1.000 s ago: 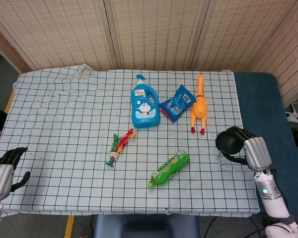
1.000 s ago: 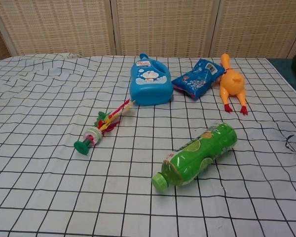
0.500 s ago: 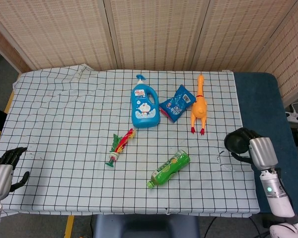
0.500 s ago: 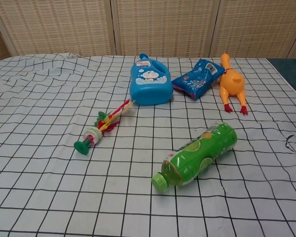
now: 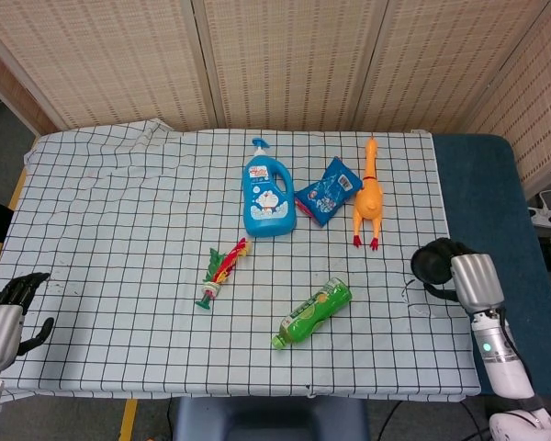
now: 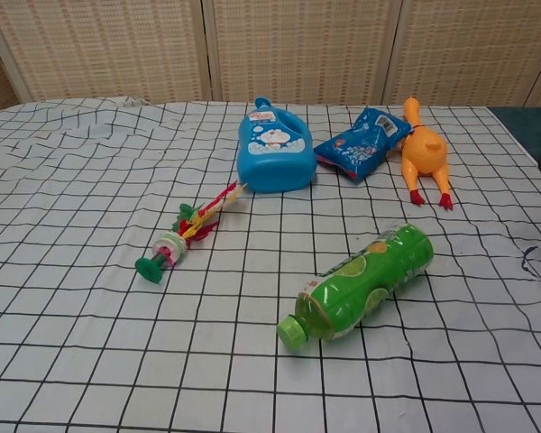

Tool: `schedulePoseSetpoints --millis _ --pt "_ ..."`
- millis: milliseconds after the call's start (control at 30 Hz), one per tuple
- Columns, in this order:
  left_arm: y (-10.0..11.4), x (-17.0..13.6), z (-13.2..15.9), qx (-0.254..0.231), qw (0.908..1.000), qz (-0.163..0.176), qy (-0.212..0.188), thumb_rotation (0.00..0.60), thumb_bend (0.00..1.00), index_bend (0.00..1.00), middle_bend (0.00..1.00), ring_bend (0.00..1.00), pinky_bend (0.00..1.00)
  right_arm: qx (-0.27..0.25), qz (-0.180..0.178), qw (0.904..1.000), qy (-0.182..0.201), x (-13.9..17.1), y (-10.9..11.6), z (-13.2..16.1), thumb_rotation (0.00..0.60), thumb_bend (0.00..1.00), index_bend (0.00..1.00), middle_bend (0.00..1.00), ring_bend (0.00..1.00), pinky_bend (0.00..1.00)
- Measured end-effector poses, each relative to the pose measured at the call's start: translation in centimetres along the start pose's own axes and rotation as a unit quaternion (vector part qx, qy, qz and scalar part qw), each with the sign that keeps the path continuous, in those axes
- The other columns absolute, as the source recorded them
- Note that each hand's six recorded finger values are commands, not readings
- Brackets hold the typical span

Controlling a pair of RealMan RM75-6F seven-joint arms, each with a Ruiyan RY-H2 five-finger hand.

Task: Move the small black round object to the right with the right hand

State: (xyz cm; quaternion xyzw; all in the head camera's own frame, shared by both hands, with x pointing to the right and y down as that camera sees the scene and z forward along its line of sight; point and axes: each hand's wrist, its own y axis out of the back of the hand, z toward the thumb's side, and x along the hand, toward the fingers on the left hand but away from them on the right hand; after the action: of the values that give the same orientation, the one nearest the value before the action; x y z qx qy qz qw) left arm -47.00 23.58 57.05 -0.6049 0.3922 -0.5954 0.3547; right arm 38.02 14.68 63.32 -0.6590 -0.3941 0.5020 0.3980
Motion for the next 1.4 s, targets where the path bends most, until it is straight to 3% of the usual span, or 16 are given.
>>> schedulePoseSetpoints --millis 167,333,433,567,633,767,900,1033,1167,1233,1400 --pt "0.0 0.0 -0.1 -0.001 1.0 -0.002 0.001 0.6 0.36 0.15 0.15 0.13 0.33 -0.068 -0.008 0.9933 0.093 0.7 0.6 4.4 0.6 0.15 0.6 0.54 0.43 0.6" --pt "0.0 0.0 -0.1 -0.003 1.0 -0.001 0.002 0.6 0.36 0.15 0.15 0.13 0.33 -0.067 -0.008 0.9926 0.101 1.0 0.8 4.7 0.6 0.14 0.61 0.54 0.44 0.6" --pt "0.0 0.0 -0.1 -0.003 1.0 -0.001 0.002 0.6 0.36 0.15 0.15 0.13 0.33 -0.037 0.004 0.9964 0.077 0.9 0.5 3.4 0.6 0.15 0.61 0.54 0.44 0.6" --pt "0.0 0.0 -0.1 -0.001 1.0 -0.002 0.001 0.6 0.37 0.15 0.15 0.13 0.33 0.04 0.009 0.9991 0.007 0.6 0.6 0.6 0.6 0.14 0.61 0.54 0.44 0.6" --pt "-0.1 0.0 -0.1 0.0 1.0 -0.004 0.001 0.6 0.37 0.15 0.15 0.13 0.33 0.085 -0.003 0.9961 -0.022 0.4 1.0 -0.5 0.6 0.14 0.61 0.54 0.44 0.6" --pt "-0.1 0.1 0.0 0.001 1.0 -0.004 0.0 0.6 0.36 0.15 0.15 0.13 0.33 0.18 -0.033 0.981 -0.066 -0.2 2.0 -1.9 0.6 0.14 0.61 0.54 0.44 0.6" --pt "-0.1 0.1 -0.1 0.0 1.0 -0.004 0.001 0.6 0.36 0.15 0.15 0.13 0.33 0.195 -0.041 0.9771 -0.075 -0.5 2.0 -2.3 0.6 0.14 0.61 0.54 0.44 0.6" --pt "0.0 0.0 0.0 -0.001 1.0 -0.003 0.0 0.6 0.36 0.15 0.15 0.13 0.33 0.128 -0.028 0.9896 -0.06 -0.6 1.4 -2.0 0.6 0.14 0.61 0.54 0.44 0.6" --pt "0.0 0.0 -0.1 -0.002 1.0 -0.003 0.0 0.6 0.36 0.15 0.15 0.13 0.33 -0.002 0.004 0.9998 -0.019 -0.5 0.6 -0.9 0.6 0.14 0.61 0.54 0.44 0.6" --pt "0.0 0.0 -0.1 -0.003 1.0 -0.004 0.002 0.6 0.36 0.15 0.15 0.13 0.33 -0.062 0.022 0.9978 0.0 -0.4 0.4 -0.4 0.6 0.14 0.61 0.54 0.44 0.6" --pt "0.0 0.0 -0.1 -0.003 1.0 -0.004 0.002 0.6 0.36 0.15 0.15 0.13 0.33 -0.185 0.059 0.9807 0.022 0.0 0.3 0.1 0.6 0.14 0.6 0.54 0.44 0.6"
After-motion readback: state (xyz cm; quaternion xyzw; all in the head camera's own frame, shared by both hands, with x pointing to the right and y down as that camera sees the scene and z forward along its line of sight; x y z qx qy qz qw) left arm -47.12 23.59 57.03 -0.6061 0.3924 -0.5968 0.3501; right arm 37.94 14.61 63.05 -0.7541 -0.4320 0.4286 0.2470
